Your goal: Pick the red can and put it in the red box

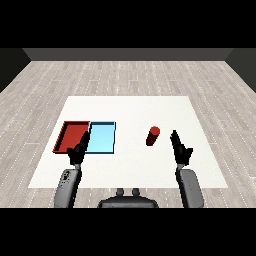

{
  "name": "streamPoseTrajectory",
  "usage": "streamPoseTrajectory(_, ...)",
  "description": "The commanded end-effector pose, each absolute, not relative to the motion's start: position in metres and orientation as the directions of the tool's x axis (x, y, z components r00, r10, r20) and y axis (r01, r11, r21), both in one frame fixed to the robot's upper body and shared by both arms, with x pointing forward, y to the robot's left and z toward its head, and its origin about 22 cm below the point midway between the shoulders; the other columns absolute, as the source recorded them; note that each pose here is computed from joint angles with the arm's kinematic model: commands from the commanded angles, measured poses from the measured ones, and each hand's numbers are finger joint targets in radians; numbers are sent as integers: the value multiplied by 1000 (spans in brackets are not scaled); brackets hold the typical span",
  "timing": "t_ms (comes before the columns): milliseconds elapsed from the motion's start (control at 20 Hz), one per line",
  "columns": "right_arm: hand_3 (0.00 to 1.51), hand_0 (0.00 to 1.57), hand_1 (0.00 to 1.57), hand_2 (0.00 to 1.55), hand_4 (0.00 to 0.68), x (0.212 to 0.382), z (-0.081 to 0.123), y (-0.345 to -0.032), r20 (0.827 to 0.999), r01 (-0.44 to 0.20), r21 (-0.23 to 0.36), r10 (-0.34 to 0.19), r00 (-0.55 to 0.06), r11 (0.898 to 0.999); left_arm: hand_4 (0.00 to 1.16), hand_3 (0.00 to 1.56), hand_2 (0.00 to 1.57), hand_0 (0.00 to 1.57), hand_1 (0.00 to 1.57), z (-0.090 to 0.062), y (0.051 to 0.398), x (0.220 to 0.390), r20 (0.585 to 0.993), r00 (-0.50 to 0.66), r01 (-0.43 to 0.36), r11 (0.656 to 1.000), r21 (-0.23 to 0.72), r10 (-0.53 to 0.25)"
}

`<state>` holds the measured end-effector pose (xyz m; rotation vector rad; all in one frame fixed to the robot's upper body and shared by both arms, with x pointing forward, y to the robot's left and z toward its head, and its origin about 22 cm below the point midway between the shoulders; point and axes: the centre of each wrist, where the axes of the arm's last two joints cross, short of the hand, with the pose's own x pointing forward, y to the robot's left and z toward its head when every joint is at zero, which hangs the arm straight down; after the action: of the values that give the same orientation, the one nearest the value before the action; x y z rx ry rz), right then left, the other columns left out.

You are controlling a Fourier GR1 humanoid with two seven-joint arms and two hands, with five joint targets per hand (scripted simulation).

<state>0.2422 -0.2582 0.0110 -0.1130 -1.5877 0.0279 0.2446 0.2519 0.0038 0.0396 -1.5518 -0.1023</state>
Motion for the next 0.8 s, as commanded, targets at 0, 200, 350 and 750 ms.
streamPoseTrajectory(0,0,0,0,0,0,252,10,-277,996,50,-87,88,-12,995,0,0,0,0,0,4,251,246,995,18,2,995,101,-101)
streamPoseTrajectory(200,0,0,0,0,0,281,15,-350,997,43,-75,75,-6,996,0,0,0,0,0,7,249,249,995,17,3,995,101,-101)
streamPoseTrajectory(350,0,0,0,0,0,282,37,-339,954,2,-39,38,-297,999,0,0,0,0,0,47,245,257,918,-397,3,1000,4,-2)
streamPoseTrajectory(750,0,0,0,0,0,306,16,-362,940,-27,-48,36,-339,998,0,0,0,0,0,5,255,253,905,-426,6,1000,3,0)
